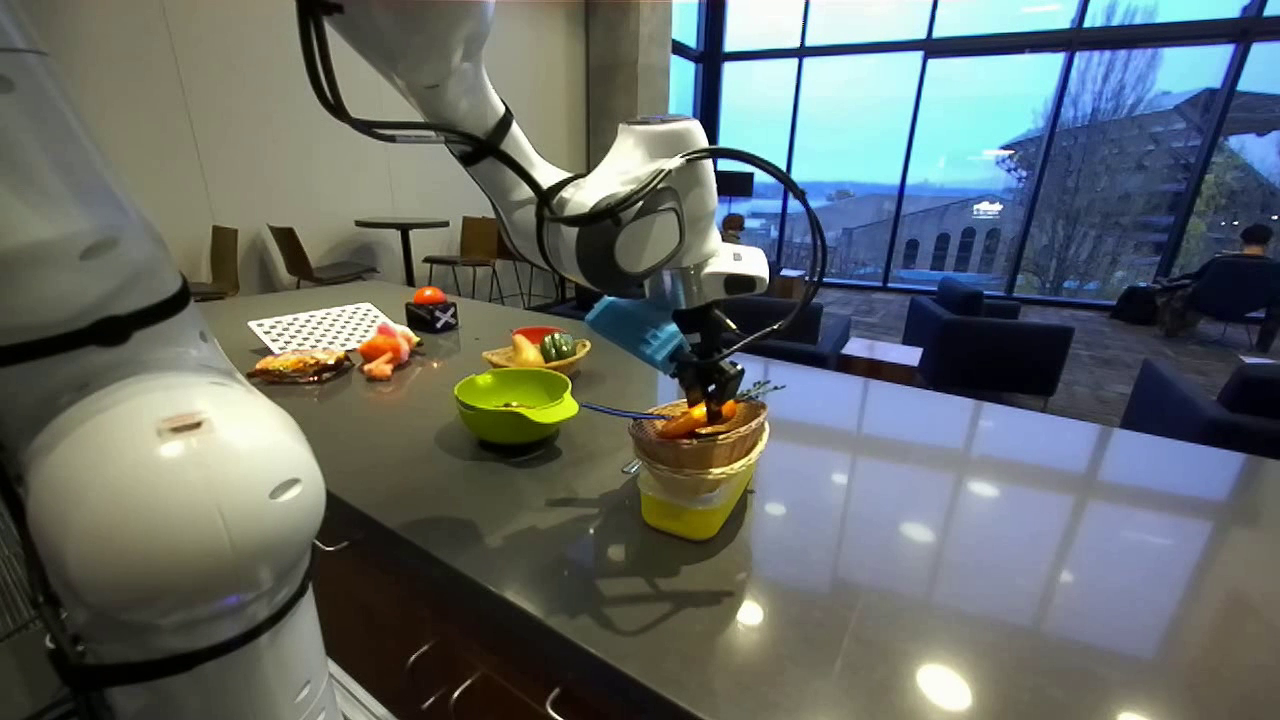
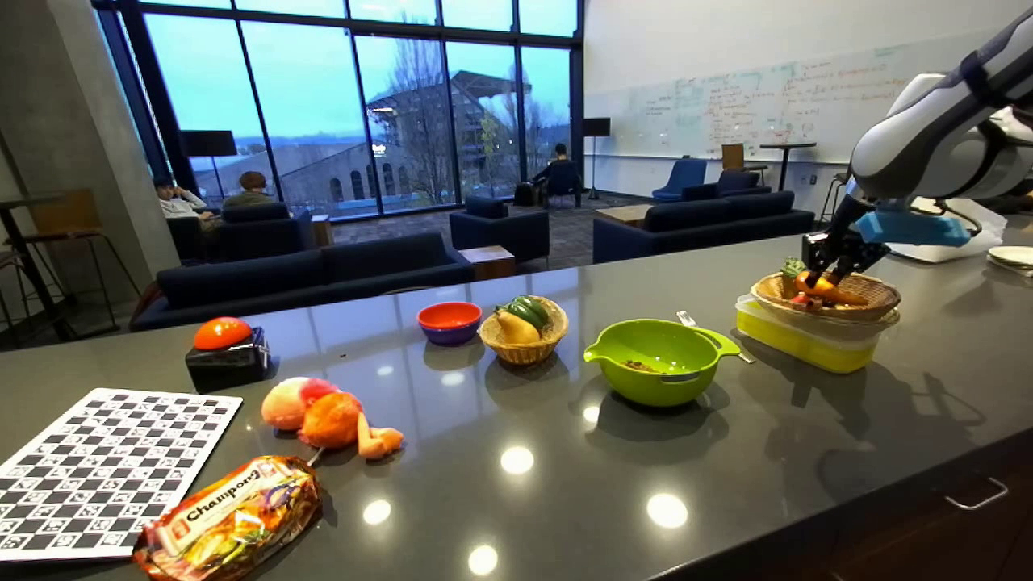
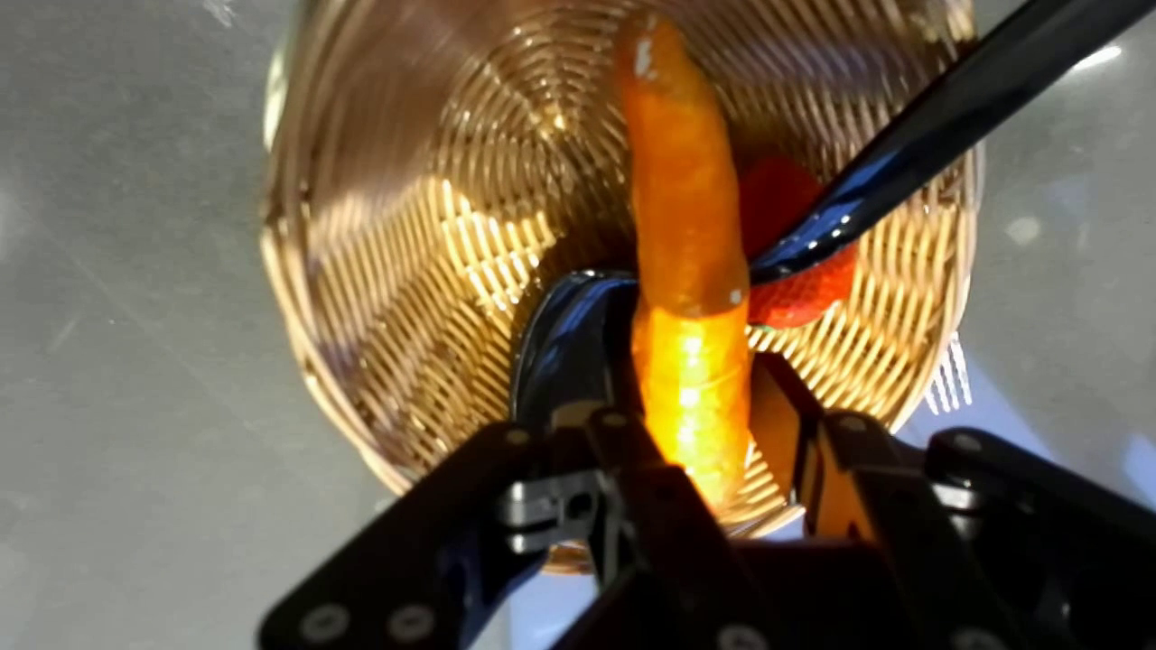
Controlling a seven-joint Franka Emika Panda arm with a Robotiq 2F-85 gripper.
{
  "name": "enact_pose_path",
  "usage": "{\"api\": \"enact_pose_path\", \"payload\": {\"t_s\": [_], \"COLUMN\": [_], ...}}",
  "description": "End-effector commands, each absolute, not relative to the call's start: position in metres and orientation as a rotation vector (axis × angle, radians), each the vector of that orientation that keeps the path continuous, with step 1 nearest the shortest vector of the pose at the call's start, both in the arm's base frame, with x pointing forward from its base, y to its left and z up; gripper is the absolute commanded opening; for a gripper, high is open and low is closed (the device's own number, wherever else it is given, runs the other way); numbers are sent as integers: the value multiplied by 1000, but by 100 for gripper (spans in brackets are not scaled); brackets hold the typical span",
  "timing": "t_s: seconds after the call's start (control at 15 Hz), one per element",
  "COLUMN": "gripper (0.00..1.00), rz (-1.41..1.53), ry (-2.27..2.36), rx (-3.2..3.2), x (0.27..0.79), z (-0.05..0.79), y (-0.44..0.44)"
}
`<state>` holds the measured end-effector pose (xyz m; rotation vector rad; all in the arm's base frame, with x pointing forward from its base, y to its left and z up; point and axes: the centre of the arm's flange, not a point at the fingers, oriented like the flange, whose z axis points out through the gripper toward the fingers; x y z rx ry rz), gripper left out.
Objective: Move the carrot to the basket on the right
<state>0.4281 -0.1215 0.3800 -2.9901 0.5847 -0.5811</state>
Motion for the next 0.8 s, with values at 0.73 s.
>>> {"api": "enact_pose_path", "payload": {"t_s": [0.73], "gripper": [100], "rz": [-612], "ry": [592], "rx": [-3074], "x": [414], "z": [407], "y": [-110]}}
